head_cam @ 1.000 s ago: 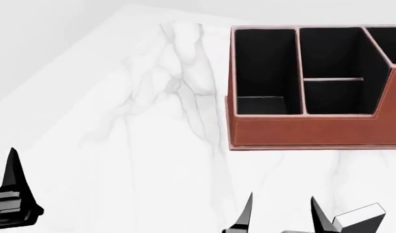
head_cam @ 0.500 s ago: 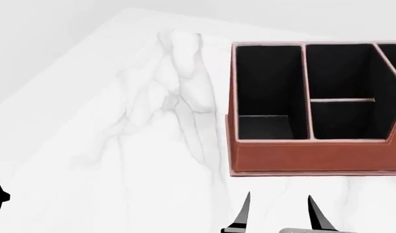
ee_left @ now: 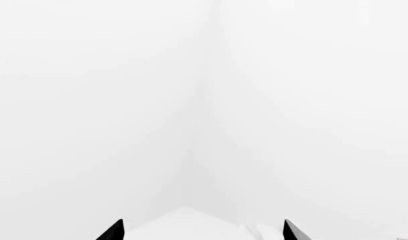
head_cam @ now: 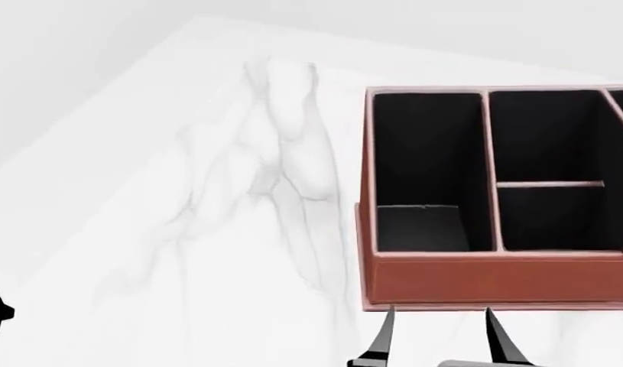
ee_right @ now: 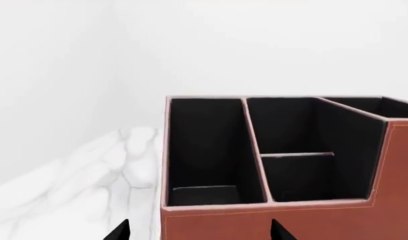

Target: Pick up the book and place it in the left compartment of the caddy.

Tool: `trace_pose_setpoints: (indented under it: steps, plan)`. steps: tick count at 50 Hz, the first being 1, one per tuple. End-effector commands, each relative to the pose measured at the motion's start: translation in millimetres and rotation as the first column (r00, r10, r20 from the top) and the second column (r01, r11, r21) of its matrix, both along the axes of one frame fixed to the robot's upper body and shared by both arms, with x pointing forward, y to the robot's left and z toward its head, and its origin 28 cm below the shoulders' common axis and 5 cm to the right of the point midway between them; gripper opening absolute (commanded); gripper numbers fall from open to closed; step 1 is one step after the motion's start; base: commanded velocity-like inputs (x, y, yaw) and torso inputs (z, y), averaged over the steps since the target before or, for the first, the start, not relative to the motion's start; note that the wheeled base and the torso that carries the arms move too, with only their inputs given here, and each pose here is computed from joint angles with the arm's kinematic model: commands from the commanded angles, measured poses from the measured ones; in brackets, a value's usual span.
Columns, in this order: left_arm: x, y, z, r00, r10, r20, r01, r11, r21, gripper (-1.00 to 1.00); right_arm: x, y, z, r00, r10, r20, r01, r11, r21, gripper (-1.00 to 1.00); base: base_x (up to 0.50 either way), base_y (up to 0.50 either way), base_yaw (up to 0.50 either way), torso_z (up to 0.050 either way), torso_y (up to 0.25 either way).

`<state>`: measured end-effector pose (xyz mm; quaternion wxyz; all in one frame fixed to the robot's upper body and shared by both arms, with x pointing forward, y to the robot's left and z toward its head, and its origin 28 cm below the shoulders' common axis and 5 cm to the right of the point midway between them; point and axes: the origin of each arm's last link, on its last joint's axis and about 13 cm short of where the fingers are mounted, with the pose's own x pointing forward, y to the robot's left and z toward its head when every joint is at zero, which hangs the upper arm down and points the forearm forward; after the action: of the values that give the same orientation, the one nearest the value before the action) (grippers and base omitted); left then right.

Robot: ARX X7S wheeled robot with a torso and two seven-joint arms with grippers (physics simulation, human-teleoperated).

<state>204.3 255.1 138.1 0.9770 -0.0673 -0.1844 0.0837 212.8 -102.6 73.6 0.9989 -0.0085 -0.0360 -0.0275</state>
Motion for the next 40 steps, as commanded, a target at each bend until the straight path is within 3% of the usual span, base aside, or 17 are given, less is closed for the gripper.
trace_pose_setpoints:
  steps: [1,8,12,15,19,20,22,27,30,33,40]
  plan:
    - [-0.8,0.9,-0.9,1.0,-0.002,-0.002,0.002,1.0,-0.003,1.0,1.8,1.7,-3.3,0.999,-0.035,-0.008,0.035,0.999,-0.017,1.0,0.0,0.0,0.0,0.0,0.0]
    - [-0.9,0.9,-0.6,1.0,-0.003,-0.001,0.003,1.0,-0.005,1.0,5.0,4.9,-10.4,0.994,-0.108,-0.008,0.108,0.994,0.015,1.0,0.0,0.0,0.0,0.0,0.0]
    - [-0.9,0.3,-1.3,1.0,-0.009,-0.003,0.009,1.0,-0.004,1.0,16.2,12.4,-18.8,0.981,-0.191,-0.033,0.191,0.981,-0.019,1.0,0.0,0.0,0.0,0.0,0.0]
    - [-0.8,-0.1,-1.3,1.0,-0.012,-0.004,0.012,1.0,-0.004,1.0,22.2,16.0,-23.1,0.944,-0.327,-0.043,0.325,0.944,-0.046,1.0,0.0,0.0,0.0,0.0,0.0]
    - [-1.5,-1.8,-2.4,1.0,-0.022,-0.006,0.022,1.0,-0.001,1.0,26.4,22.3,-29.2,0.906,-0.423,-0.022,0.421,0.904,-0.069,1.0,0.0,0.0,0.0,0.0,0.0]
    - [-1.8,-2.6,-2.6,1.0,-0.027,-0.007,0.027,1.0,0.001,1.0,26.9,22.3,-30.8,0.872,-0.489,-0.015,0.486,0.87,-0.083,1.0,0.0,0.0,0.0,0.0,0.0]
    - [-1.9,-2.9,-2.6,0.999,-0.031,-0.008,0.031,1.0,0.0,1.0,26.4,21.7,-31.8,0.843,-0.537,-0.003,0.536,0.841,-0.076,1.0,0.0,0.0,0.0,0.0,0.0]
    - [-2.9,-4.9,-3.7,0.999,-0.045,-0.01,0.045,0.999,0.003,1.0,21.5,15.4,-38.4,0.681,-0.731,0.032,0.732,0.679,-0.058,1.0,0.0,0.0,0.0,0.0,0.0]
    - [-3.1,-5.0,-3.7,0.999,-0.049,-0.01,0.049,0.999,0.003,1.0,17.6,11.5,-39.0,0.617,-0.786,0.036,0.787,0.616,-0.034,1.0,0.0,0.0,0.0,0.0,0.0]
    - [-3.9,-5.6,-3.9,0.999,-0.053,-0.011,0.053,0.999,0.001,1.0,6.7,5.9,-36.0,0.532,-0.844,0.068,0.847,0.532,-0.019,1.0,0.0,0.0,0.0,0.0,0.0]
    - [-4.9,-7.9,-5.3,0.998,-0.062,-0.014,0.062,0.998,0.007,1.0,-6.0,1.0,-32.6,0.454,-0.886,0.089,0.89,0.456,-0.004,1.0,0.0,0.0,0.0,0.0,0.0]
